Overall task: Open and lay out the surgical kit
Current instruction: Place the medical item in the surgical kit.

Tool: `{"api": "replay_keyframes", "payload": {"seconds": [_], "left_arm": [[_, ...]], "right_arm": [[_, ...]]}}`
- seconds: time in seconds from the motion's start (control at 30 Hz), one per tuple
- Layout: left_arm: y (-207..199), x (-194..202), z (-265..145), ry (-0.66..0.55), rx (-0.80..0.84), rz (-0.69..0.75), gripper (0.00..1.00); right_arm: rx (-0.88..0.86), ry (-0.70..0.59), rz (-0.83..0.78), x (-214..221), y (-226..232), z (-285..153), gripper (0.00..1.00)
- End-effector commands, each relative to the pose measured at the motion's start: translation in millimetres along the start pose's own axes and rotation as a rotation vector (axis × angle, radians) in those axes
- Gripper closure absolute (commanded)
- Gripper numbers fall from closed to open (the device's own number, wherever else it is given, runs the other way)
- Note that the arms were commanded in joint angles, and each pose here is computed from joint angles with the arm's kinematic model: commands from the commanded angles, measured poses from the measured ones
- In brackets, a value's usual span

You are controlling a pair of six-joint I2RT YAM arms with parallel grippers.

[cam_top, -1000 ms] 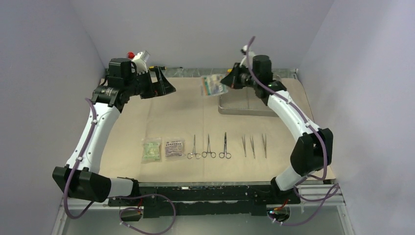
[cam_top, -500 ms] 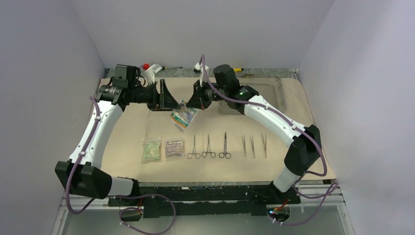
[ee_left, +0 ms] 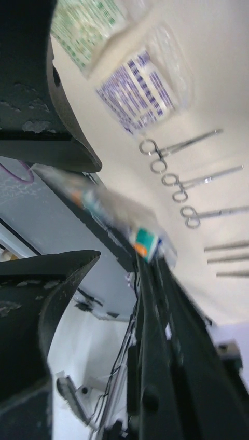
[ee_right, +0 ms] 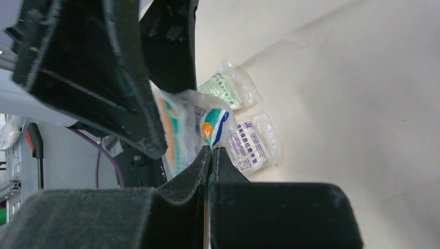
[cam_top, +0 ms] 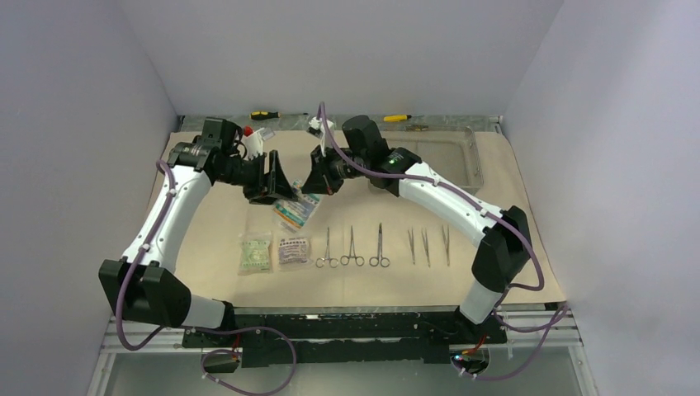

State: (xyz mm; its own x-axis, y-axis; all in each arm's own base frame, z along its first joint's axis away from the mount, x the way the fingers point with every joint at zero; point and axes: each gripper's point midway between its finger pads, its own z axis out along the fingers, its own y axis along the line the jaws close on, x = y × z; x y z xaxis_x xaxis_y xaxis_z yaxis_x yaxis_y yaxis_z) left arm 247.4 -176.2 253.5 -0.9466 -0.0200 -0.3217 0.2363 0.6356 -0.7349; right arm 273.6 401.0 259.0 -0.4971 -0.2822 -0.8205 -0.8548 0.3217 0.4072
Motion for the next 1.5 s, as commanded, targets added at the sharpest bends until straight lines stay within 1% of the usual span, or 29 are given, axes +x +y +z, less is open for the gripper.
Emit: {"api": "replay_keyframes", "payload": {"seconds": [0.0,0.03,0.1,0.13,0.2,0.23,0.27,0.33,0.4,0.5,0.53,0.57,0.6,0.63,0.67,0.7,0.73,0.77,0.8,0.83,0.87,0.9,0.97,1.1,1.23,1.3,1.47], "left_arm": [[30.9,-2.5,-9.0,-0.025,-0.188,-0.004,0.38],[36.2,-4.3,-11.1,-0.037,-0.219,-0.001,0.35],[43.4,-6.4,-14.6,-0.052,-0.262,0.018,0.23],[42.5,-7.2,-16.4,-0.059,-0.263,0.036,0.19],[32.4,-9.1,-17.0,-0.076,-0.211,0.073,0.16],[20.8,-9.6,-15.2,-0.083,-0.142,0.102,0.16],[5.4,-6.9,-13.3,-0.075,-0.047,0.123,0.19],[-11.5,-3.9,-12.6,-0.066,0.058,0.138,0.27],[-21.2,-0.4,-12.0,-0.046,0.128,0.137,0.38],[-23.1,2.5,-9.1,-0.026,0.162,0.113,0.54],[-22.3,3.3,-8.6,-0.019,0.161,0.108,0.62],[-19.7,4.0,-7.8,-0.013,0.148,0.098,0.74],[-15.9,4.2,-7.6,-0.011,0.123,0.087,0.89],[-10.4,3.9,-8.0,-0.011,0.085,0.076,1.0],[-0.1,3.1,-8.4,-0.015,0.018,0.063,1.0],[8.7,2.5,-10.0,-0.018,-0.043,0.056,1.0],[18.7,3.1,-11.5,-0.016,-0.106,0.044,1.0],[31.1,3.1,-14.2,-0.017,-0.182,0.032,1.0],[44.9,3.6,-16.8,-0.015,-0.262,0.015,1.0],[59.1,4.3,-20.5,-0.012,-0.345,-0.008,1.0],[73.6,6.1,-24.6,-0.005,-0.428,-0.034,1.0],[85.9,9.3,-28.2,0.011,-0.497,-0.064,1.0],[106.7,15.5,-32.9,0.039,-0.603,-0.118,1.0],[146.0,27.1,-39.7,0.086,-0.794,-0.226,1.0],[185.1,37.5,-48.7,0.134,-0.985,-0.293,1.0],[201.1,36.9,-53.7,0.128,-1.048,-0.303,1.0],[224.6,34.8,-61.0,0.105,-1.1,-0.309,1.0]], "right_arm": [[-0.053,-0.097,-0.061,-33.4,16.9,-5.6,1.0],[-0.059,-0.097,-0.062,-33.2,18.0,-5.9,1.0],[-0.078,-0.094,-0.072,-32.9,21.1,-6.7,1.0],[-0.083,-0.087,-0.077,-32.0,22.1,-6.7,1.0],[-0.086,-0.066,-0.082,-28.9,22.1,-7.0,1.0],[-0.091,-0.063,-0.09,-28.9,23.2,-7.7,1.0],[-0.101,-0.059,-0.099,-28.7,24.7,-7.9,1.0],[-0.132,-0.047,-0.108,-27.7,29.4,-8.1,1.0],[-0.161,-0.032,-0.112,-28.1,33.0,-7.4,1.0],[-0.179,-0.032,-0.114,-29.1,34.9,-6.6,1.0],[-0.189,-0.033,-0.11,-29.5,36.0,-5.5,1.0],[-0.192,-0.035,-0.109,-30.5,36.6,-5.3,1.0],[-0.192,-0.033,-0.104,-30.8,36.2,-4.3,1.0],[-0.177,-0.034,-0.098,-31.9,33.6,-3.7,1.0],[-0.147,-0.034,-0.086,-33.3,28.0,-3.5,1.0],[-0.12,-0.032,-0.073,-33.4,21.2,-3.8,0.97],[-0.088,-0.033,-0.048,-33.9,12.5,-5.0,0.76],[-0.042,-0.041,-0.016,-34.5,1.7,-7.1,0.6],[0.014,-0.046,0.027,-31.3,-11.2,-10.7,0.5],[0.066,-0.054,0.064,-28.1,-22.9,-15.3,0.43],[0.124,-0.066,0.101,-25.5,-35.6,-21.4,0.39],[0.162,-0.075,0.139,-21.1,-45.1,-27.9,0.37],[0.211,-0.093,0.215,-12.7,-60.4,-42.5,0.36],[0.256,-0.101,0.356,7.1,-81.6,-65.3,0.36],[0.306,-0.084,0.424,24.0,-95.3,-80.7,0.37],[0.325,-0.078,0.445,28.9,-100.9,-87.6,0.37],[0.359,-0.072,0.462,31.6,-112.3,-101.8,0.38]]}}
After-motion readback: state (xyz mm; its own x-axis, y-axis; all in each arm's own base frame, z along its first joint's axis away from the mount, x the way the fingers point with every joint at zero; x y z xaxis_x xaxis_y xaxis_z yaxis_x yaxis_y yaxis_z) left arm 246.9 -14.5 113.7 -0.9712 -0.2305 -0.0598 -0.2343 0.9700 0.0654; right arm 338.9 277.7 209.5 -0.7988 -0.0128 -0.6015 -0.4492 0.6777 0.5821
